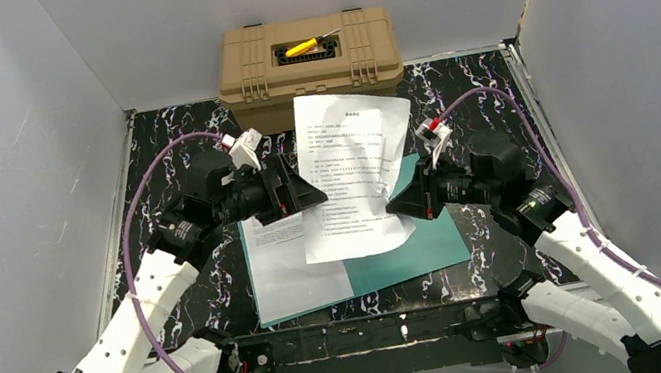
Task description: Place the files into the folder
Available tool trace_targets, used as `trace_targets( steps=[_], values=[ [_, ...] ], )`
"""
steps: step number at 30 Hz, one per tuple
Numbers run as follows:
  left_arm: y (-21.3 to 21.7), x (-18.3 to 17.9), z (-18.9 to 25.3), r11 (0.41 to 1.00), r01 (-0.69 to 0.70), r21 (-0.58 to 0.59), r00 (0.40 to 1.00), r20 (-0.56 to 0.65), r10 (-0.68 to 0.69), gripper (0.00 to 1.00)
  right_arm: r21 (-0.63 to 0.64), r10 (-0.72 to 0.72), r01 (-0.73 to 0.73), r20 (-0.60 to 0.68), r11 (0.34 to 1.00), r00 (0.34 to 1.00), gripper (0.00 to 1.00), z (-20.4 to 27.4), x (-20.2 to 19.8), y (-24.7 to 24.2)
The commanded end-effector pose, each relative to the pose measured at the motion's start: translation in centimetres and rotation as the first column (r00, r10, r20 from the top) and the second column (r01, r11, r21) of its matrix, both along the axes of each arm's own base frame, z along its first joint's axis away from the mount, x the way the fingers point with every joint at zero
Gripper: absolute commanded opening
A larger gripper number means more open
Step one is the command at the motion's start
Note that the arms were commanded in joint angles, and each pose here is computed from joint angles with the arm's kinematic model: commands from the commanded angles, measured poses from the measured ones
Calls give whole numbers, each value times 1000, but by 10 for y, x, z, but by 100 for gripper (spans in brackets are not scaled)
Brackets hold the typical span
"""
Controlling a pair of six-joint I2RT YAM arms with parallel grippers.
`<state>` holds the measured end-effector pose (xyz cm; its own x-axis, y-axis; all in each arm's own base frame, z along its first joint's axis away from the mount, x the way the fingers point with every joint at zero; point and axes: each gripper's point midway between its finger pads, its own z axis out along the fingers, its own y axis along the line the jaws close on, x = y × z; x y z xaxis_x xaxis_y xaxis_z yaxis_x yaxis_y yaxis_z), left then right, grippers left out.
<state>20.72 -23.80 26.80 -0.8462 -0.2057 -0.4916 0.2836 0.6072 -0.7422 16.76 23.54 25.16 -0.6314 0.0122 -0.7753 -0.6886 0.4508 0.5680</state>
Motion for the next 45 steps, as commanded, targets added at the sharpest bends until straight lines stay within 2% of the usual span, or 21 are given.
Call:
trace_targets(
  steps=[1,3,6,8,9,10,11,14,16,20,24,29,35,40,45],
  values=[
    [-13,-9,19,991,78,-112,997,20,-76,82,58,57,-62,80,996,995,14,35,-5,12],
    [-17,-11,26,983,102,-150,995,33,-98,73,55,68,-73,85,996,994,15,36,-7,13],
    [-22,-13,32,974,128,-187,992,42,-122,52,56,79,-85,89,995,993,15,38,-9,15],
    [-23,-14,34,970,141,-200,990,50,-134,33,58,82,-88,95,994,992,15,41,-10,15],
    [-24,-14,35,968,144,-204,989,50,-137,20,57,81,-87,97,995,992,16,42,-10,14],
    [-24,-15,36,967,149,-208,989,53,-141,13,56,80,-86,102,995,992,16,43,-10,14],
    [-24,-16,38,965,154,-213,988,61,-145,0,56,81,-88,111,995,991,17,46,-11,13],
    [-25,-21,48,954,186,-234,980,108,-164,0,47,73,-79,128,996,989,28,51,-13,9],
    [-23,-25,58,946,212,-244,971,159,-177,0,44,55,-62,144,997,988,43,55,-14,5],
    [-18,-38,76,934,264,-241,945,257,-200,0,45,-8,-1,193,999,981,62,65,-13,-6],
    [-13,-53,91,918,323,-229,912,333,-238,0,59,-81,69,243,996,967,73,76,-11,-18],
    [-10,-69,106,892,390,-228,875,394,-282,0,104,-132,111,234,988,963,80,84,-8,-21],
    [-7,-86,124,858,456,-235,832,456,-317,0,207,-112,65,223,976,968,87,100,-12,-10],
    [-4,-99,143,829,495,-263,802,506,-318,0,300,-37,-24,196,954,980,88,112,-23,2],
    [-4,-102,151,815,501,-290,801,512,-310,0,381,42,-103,165,919,985,86,118,-32,13]
  ],
)
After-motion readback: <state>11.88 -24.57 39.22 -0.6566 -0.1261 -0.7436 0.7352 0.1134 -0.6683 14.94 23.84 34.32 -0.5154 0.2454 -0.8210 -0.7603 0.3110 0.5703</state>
